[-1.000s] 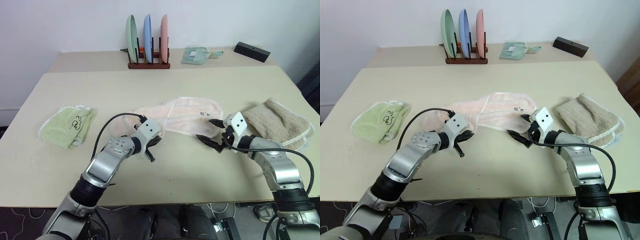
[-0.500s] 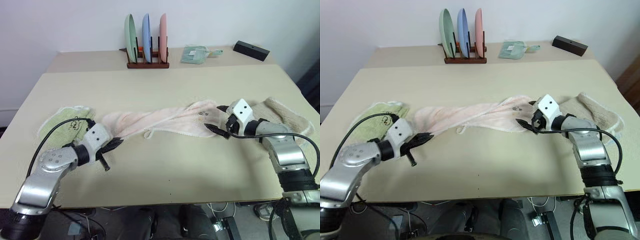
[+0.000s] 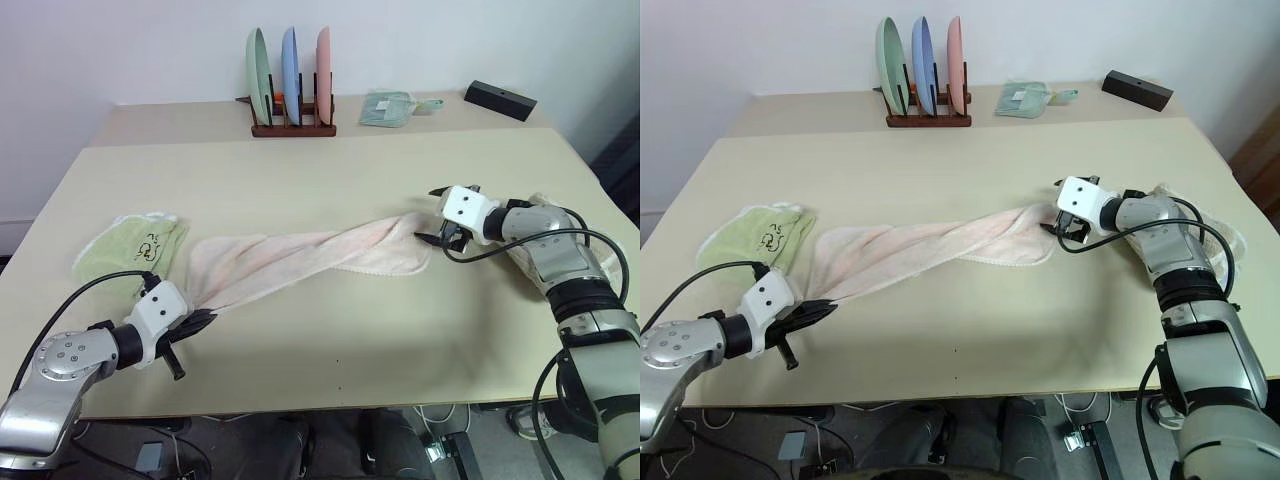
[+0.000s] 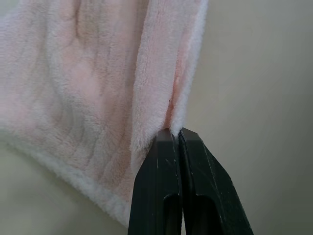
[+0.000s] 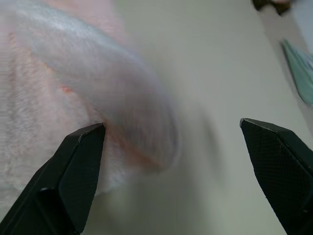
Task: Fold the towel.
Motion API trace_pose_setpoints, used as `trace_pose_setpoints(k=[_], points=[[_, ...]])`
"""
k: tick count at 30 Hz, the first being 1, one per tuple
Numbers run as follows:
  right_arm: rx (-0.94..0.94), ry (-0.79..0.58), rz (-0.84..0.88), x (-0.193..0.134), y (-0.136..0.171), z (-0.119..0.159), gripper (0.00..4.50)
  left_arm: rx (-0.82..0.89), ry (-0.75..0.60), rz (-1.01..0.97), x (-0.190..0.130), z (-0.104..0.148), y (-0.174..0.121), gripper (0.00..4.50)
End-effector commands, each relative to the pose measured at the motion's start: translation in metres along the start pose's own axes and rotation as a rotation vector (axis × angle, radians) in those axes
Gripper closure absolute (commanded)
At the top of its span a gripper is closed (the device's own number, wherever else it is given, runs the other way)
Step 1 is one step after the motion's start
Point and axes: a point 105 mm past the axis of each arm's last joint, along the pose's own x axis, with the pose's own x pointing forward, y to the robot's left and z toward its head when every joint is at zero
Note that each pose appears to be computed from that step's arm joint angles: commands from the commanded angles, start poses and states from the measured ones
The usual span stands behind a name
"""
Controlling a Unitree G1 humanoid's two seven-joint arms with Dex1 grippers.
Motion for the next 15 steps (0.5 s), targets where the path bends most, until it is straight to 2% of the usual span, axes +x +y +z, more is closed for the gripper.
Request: trace_pose_setpoints(k=[1,5,13,15], points=[[-0.102,-0.055,0.025,-0.005,-0.012,0.018,0.00,0.049,0.063,0.019,-0.008,-0.013,0.003,4.49],[-0.204,-0.076,0.093,-0.001,-0.006,0.027,0.00,0.048,0.053,0.022,-0.007,-0.013,0.003,4.49],[-0.256,-0.086,0.154,-0.002,-0.007,0.032,0.00,0.059,0.033,0.024,-0.003,-0.009,0.002,4.49],[-0.260,-0.102,0.170,-0.003,-0.005,0.035,0.52,0.060,0.033,0.023,-0.002,-0.009,0.001,4.50]])
